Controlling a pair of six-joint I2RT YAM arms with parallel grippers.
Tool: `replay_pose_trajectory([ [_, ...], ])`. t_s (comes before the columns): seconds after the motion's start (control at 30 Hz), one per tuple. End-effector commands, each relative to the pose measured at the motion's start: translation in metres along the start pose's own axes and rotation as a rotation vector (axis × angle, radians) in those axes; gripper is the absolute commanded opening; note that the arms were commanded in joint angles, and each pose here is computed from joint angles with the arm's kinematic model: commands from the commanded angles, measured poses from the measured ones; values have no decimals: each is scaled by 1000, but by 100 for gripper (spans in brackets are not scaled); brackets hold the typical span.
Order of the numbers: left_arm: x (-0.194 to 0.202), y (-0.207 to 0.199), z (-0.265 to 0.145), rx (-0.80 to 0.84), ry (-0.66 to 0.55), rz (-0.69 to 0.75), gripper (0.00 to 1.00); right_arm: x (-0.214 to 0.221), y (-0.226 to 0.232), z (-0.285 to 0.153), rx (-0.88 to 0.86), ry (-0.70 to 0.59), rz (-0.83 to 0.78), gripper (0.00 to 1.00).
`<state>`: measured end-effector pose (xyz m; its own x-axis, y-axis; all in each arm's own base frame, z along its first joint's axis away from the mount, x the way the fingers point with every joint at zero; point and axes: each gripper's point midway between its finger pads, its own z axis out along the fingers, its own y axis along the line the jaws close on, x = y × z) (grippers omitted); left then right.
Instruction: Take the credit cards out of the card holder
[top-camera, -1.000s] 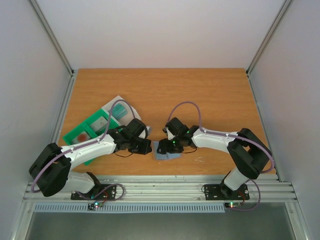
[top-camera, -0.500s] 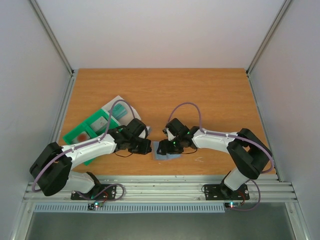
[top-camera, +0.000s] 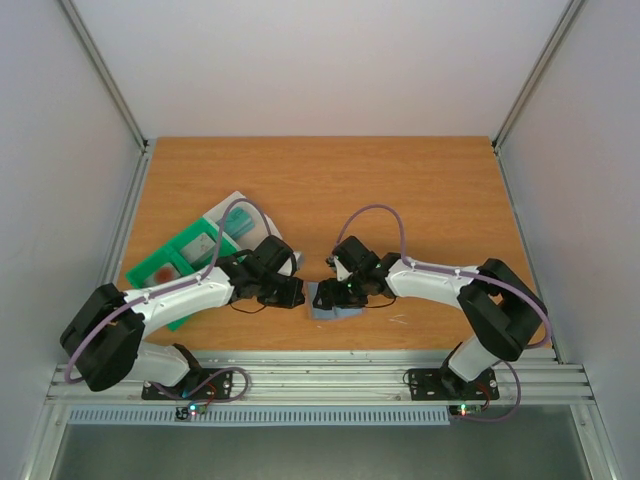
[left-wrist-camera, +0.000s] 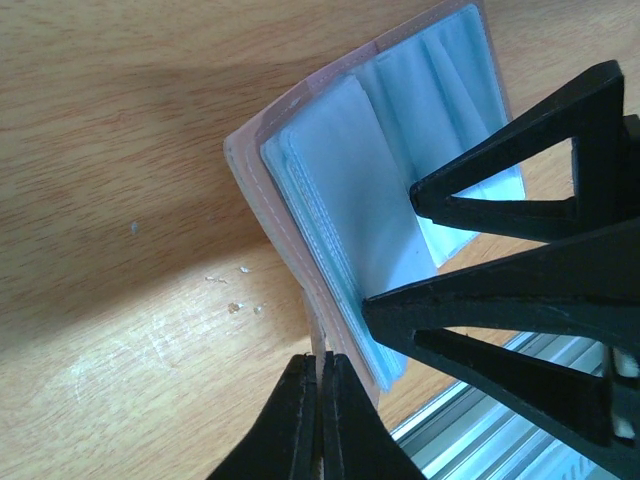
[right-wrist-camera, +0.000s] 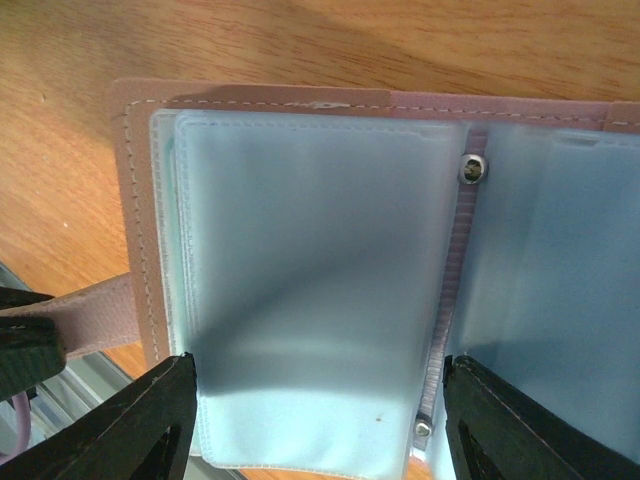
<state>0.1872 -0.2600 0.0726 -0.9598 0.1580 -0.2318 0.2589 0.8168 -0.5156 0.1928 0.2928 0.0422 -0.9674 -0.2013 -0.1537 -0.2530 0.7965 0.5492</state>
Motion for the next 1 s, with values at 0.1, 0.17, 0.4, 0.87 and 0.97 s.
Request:
replay_pose_trajectory([
  [0.1, -12, -10, -3, 40, -37, 22, 0, 2, -3, 9, 10, 23, 6, 66],
  [0.17, -10, -10, -3, 39, -36, 18, 0, 2, -6, 12, 25, 24, 9, 63],
  [0.4, -11, -9, -3, 34, -36, 24, 0, 4, -23, 11, 106, 11, 14, 57],
  [0.87, -11, -9, -4, 34, -34, 28, 1, -8, -66, -50, 458, -124, -18, 52],
  [0.97, -11, -9, -4, 34, -34, 28, 0, -9, -60, -62, 443, -152, -21, 51],
])
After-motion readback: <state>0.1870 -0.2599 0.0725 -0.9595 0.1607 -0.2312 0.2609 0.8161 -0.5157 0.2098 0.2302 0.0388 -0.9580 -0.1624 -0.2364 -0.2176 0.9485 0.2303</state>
